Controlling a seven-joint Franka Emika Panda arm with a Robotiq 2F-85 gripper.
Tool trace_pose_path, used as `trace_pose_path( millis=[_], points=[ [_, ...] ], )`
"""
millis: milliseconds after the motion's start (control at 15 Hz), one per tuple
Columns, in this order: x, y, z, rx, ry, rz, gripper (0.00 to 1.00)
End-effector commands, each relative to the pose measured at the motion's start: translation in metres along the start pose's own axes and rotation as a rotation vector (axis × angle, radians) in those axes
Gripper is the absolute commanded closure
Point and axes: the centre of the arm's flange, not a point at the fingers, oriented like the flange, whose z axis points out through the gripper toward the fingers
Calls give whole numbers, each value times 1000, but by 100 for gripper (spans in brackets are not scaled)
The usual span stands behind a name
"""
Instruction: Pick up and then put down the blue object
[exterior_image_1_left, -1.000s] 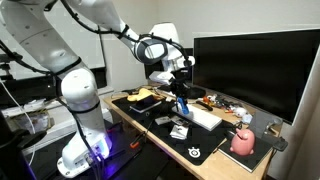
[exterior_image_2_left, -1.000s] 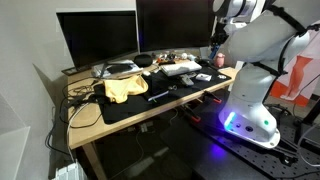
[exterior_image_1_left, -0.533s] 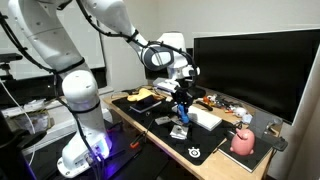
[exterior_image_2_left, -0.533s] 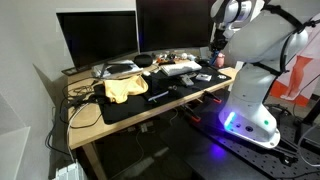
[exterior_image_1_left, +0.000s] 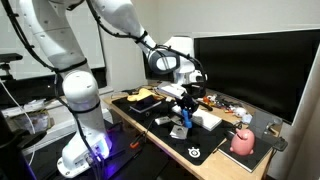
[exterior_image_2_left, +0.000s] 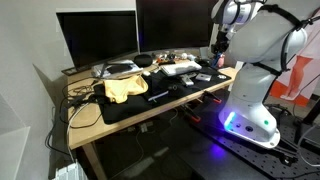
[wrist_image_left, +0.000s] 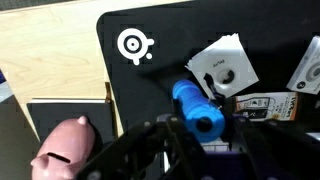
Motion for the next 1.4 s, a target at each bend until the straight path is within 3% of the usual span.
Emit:
trace_pose_path(
  millis=[0, 800, 1333],
  points=[
    [11, 13, 12, 42, -38, -13, 91],
    [30, 29, 61, 9, -145, 21, 91],
    [36, 30, 82, 14, -166, 21, 91]
  ],
)
